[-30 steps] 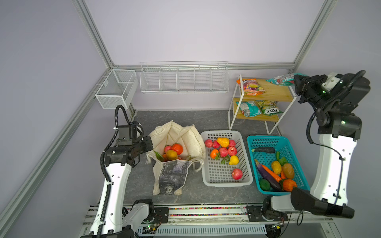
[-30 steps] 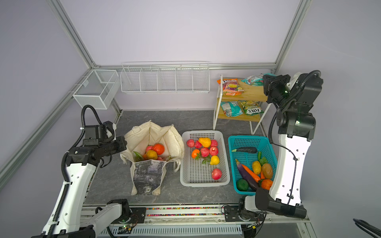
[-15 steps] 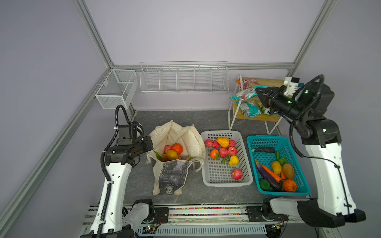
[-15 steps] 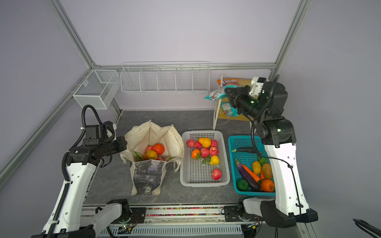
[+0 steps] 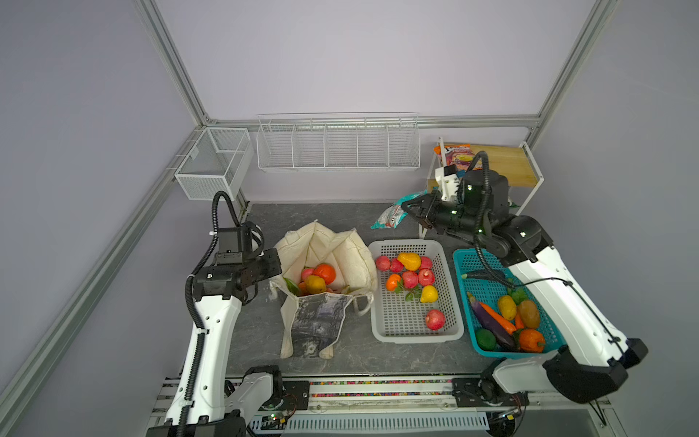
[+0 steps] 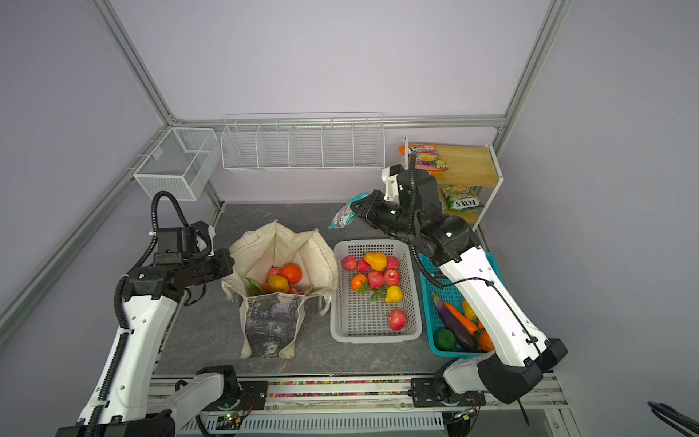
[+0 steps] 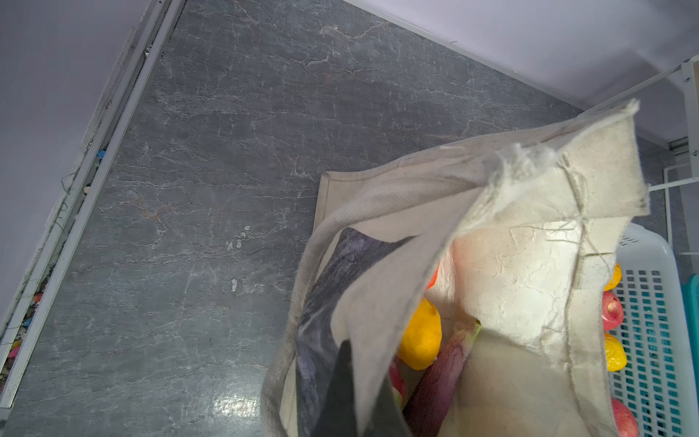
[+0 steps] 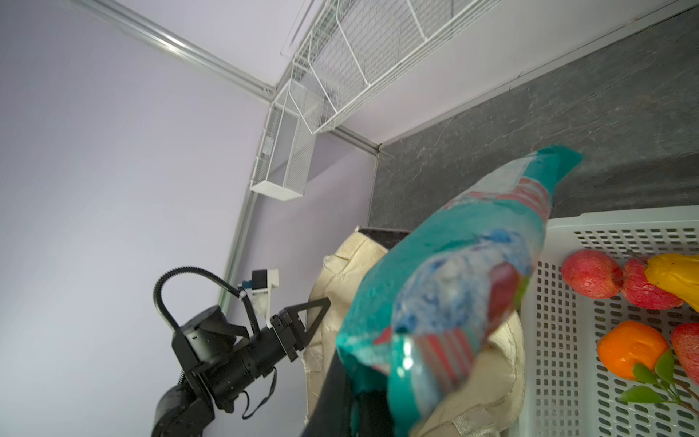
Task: Place the food into the grocery bag and tie it
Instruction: 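Carry the teal snack bag with the right gripper over the tote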
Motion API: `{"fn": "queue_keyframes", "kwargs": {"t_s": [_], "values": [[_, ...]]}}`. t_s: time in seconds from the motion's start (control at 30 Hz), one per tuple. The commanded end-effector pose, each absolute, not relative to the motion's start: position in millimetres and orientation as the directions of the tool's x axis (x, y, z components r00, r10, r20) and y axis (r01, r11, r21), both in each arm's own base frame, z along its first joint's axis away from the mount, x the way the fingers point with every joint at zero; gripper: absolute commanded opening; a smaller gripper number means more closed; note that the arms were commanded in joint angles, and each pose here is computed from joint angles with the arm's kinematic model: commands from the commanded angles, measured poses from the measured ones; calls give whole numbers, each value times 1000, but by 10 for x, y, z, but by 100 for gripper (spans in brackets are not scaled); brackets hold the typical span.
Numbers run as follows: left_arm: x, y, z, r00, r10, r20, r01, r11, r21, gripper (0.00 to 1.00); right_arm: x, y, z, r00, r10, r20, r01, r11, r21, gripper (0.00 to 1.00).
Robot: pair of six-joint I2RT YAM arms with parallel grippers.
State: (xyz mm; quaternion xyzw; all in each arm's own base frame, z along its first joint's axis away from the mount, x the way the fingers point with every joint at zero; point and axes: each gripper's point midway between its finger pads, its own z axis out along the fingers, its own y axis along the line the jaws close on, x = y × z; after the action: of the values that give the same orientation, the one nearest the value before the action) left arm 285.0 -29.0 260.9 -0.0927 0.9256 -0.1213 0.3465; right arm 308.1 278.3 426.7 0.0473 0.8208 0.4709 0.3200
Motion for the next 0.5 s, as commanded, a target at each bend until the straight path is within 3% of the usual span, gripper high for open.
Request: {"fn": "queue_keyframes", "kwargs": {"t_s": [0.0, 0.47], "values": [[2862, -293, 2716, -734, -266, -625, -88, 950, -301, 0, 3035, 3026, 4181, -783, 286, -552, -316, 582, 749, 7], [2845, -267, 2719, -736, -258, -626, -92, 954, -285, 0, 2492, 4048, 3702, -828, -55, -559, -503, 513, 695, 7]]}}
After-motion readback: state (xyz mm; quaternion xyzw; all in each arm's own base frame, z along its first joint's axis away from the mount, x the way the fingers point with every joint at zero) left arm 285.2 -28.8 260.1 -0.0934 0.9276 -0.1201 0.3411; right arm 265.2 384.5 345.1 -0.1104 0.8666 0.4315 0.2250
